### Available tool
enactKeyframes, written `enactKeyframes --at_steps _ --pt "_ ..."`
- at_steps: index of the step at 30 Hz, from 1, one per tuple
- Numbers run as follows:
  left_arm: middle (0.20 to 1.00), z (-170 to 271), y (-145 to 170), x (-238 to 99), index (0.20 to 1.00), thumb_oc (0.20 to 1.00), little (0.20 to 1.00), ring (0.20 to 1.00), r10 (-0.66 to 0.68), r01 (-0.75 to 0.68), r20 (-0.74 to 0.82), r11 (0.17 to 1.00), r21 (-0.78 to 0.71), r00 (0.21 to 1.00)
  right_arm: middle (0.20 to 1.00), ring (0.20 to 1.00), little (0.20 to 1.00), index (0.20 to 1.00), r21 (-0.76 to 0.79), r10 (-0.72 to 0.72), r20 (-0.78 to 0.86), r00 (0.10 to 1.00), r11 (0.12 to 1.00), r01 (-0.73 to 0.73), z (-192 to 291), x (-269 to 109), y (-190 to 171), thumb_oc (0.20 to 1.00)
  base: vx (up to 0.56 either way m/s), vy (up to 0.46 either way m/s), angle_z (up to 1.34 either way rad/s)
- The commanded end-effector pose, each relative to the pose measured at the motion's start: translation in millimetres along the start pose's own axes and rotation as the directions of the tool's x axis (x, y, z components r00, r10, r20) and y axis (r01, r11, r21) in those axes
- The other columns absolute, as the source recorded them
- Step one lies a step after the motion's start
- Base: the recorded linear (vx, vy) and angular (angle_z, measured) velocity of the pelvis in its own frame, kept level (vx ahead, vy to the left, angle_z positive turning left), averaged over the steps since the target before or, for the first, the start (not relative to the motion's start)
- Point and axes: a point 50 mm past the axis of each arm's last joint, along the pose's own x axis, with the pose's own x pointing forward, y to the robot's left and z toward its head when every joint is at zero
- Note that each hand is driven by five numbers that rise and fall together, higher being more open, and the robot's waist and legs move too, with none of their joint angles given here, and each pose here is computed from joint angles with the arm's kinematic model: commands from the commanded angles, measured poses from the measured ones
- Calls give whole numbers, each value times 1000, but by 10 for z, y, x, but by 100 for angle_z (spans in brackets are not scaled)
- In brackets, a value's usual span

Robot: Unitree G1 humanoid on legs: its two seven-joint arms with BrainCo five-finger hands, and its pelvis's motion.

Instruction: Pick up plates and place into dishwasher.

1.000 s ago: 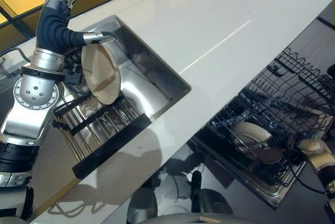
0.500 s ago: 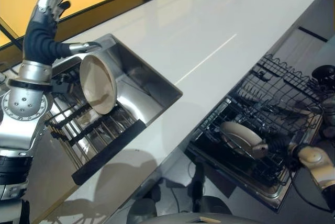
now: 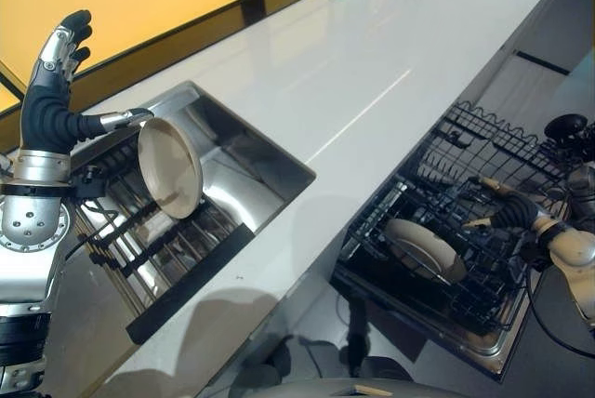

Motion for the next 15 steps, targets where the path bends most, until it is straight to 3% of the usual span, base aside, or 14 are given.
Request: enactKeyframes --at_steps 1,7,15 --pt "1000 63 183 2 1000 1000 1000 1000 28 -39 64 985 168 998 1000 1000 1000 1000 -110 -79 101 992 990 90 242 -56 -235 1000 0 0 0" --pt "1000 -6 206 -90 1000 1000 1000 1000 -78 21 84 845 535 993 1000 1000 1000 1000 -94 -199 231 952 970 226 490 -185 -474 1000 -11 -44 -2" --pt "1000 -122 255 -259 1000 1000 1000 1000 -215 112 42 656 747 976 1000 1000 1000 1000 -82 -217 320 922 963 256 629 -204 -486 1000 44 125 -25"
